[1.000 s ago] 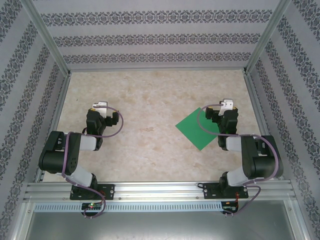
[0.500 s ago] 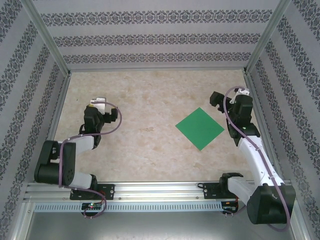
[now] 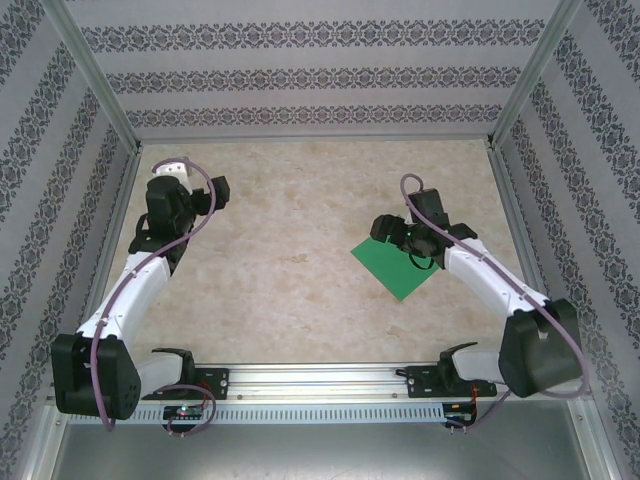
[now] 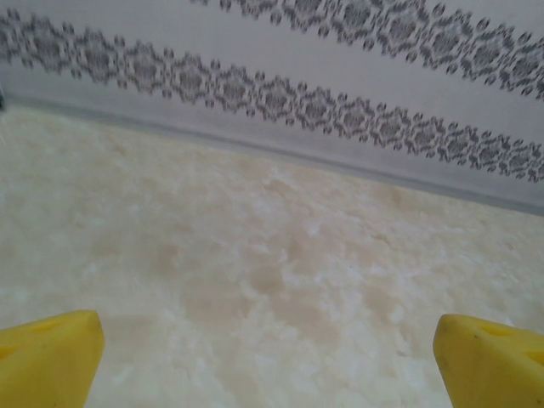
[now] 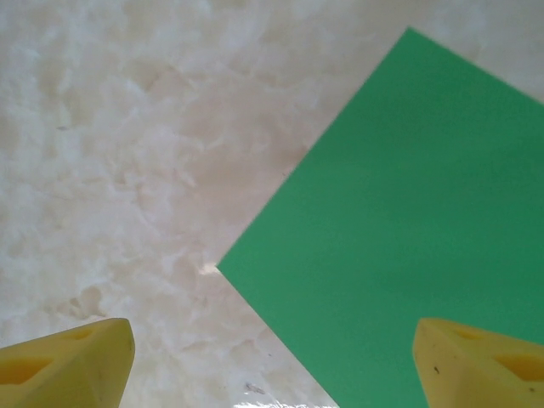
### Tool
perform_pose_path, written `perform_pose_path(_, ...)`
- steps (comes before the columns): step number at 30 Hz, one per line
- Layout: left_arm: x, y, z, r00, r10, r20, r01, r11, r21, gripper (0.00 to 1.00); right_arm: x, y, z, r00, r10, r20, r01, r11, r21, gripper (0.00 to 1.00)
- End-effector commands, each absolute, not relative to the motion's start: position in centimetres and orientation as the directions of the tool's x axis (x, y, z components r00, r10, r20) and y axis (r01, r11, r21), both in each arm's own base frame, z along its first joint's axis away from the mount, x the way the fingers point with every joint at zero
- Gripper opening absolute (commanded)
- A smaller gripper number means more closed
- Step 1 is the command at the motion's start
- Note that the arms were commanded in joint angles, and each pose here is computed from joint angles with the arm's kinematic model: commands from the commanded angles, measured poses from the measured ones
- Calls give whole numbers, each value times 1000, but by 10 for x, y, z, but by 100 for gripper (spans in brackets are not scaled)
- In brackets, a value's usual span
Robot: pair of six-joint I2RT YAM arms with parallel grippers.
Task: Fold a paper plane with a square sheet of paper (pick it up from the middle)
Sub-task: Rotate the square sheet of paper at the center of the table.
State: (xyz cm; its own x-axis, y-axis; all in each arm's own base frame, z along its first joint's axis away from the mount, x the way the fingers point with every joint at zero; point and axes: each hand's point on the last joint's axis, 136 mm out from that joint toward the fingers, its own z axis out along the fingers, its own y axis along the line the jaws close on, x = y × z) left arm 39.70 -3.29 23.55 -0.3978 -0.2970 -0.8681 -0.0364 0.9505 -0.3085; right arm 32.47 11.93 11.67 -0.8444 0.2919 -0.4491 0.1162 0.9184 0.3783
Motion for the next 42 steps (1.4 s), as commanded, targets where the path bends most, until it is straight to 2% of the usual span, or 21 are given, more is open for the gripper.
perform_pose_path(1,377,-38,205,-536,-389,-749,-94,910,-405,100,312,111,95,-870,303,-389,196,936,291,85)
perform_pose_path(9,361,-62,200,-609,-415,-676,-30,863,-504,100,288,129,58,-909,276,-313,188,941,282,86)
perform_pose_path(15,351,-67,200,-603,-431,-671,-8,844,-536,100,276,137,41,-936,229,-269,167,958,234,87)
perform_pose_path(25,346,-89,223,-660,-484,-575,24,751,-659,100,269,166,20,-959,223,-174,169,944,282,86)
perform_pose_path(29,339,-90,229,-676,-455,-579,30,768,-639,100,271,173,8,-953,258,-159,201,930,307,86)
perform_pose_path(38,314,-87,225,-699,-396,-596,52,803,-594,100,281,263,18,-957,251,-146,160,874,459,84)
perform_pose_path(42,306,-81,231,-666,-401,-629,50,818,-573,100,295,299,52,-949,210,-234,81,883,462,83)
